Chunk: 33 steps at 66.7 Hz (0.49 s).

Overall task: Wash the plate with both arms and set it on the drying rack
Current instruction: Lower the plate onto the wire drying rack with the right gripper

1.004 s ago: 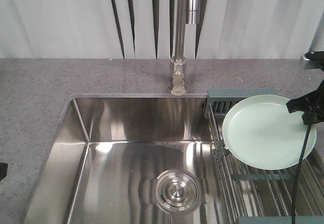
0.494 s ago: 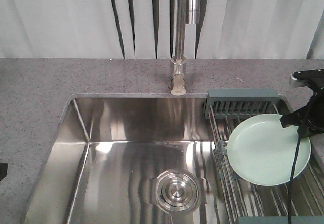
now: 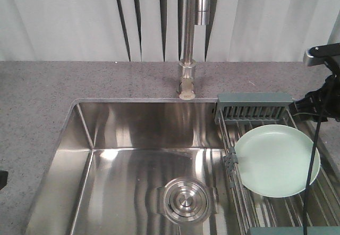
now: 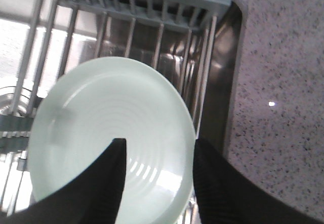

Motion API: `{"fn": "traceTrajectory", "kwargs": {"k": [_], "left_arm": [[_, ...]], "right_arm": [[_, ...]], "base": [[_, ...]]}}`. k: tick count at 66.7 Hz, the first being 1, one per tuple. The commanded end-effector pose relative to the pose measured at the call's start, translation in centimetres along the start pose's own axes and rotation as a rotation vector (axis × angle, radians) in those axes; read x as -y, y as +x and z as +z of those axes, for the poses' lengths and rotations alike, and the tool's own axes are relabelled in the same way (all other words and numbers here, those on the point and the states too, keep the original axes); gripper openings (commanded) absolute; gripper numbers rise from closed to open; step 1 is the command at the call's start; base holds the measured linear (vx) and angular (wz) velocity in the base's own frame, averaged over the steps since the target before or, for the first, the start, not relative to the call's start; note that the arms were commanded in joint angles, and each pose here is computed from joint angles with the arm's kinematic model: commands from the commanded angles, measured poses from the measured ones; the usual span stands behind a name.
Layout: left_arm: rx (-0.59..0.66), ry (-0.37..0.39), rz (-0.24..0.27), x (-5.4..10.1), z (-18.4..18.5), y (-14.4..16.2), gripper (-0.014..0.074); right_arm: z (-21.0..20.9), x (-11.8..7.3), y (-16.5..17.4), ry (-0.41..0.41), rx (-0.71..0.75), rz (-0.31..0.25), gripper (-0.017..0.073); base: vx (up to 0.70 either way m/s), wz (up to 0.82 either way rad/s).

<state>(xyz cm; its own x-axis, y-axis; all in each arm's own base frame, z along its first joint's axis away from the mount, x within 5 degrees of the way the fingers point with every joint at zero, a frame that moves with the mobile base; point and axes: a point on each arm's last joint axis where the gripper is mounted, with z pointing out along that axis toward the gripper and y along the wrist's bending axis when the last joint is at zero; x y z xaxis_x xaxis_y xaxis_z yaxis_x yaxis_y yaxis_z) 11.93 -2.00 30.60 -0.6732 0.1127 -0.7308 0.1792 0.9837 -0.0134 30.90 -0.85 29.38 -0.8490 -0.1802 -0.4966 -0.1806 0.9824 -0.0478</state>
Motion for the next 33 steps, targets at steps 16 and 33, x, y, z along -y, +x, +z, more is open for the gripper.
{"fn": "traceTrajectory", "kwargs": {"k": [16,33], "left_arm": [[0.084,0.001,-0.015,0.0,-0.6,-1.1,0.059],[0.084,0.001,-0.015,0.0,-0.6,-1.1,0.059]], "right_arm": [[-6.2,-4.7,3.8,0.005,0.304,-0.045,0.0319],[-9.2,-5.6,9.0,-0.032,0.397,-0.005,0.0319]], "base": [[0.0,0.0],[0.0,0.0]]}}
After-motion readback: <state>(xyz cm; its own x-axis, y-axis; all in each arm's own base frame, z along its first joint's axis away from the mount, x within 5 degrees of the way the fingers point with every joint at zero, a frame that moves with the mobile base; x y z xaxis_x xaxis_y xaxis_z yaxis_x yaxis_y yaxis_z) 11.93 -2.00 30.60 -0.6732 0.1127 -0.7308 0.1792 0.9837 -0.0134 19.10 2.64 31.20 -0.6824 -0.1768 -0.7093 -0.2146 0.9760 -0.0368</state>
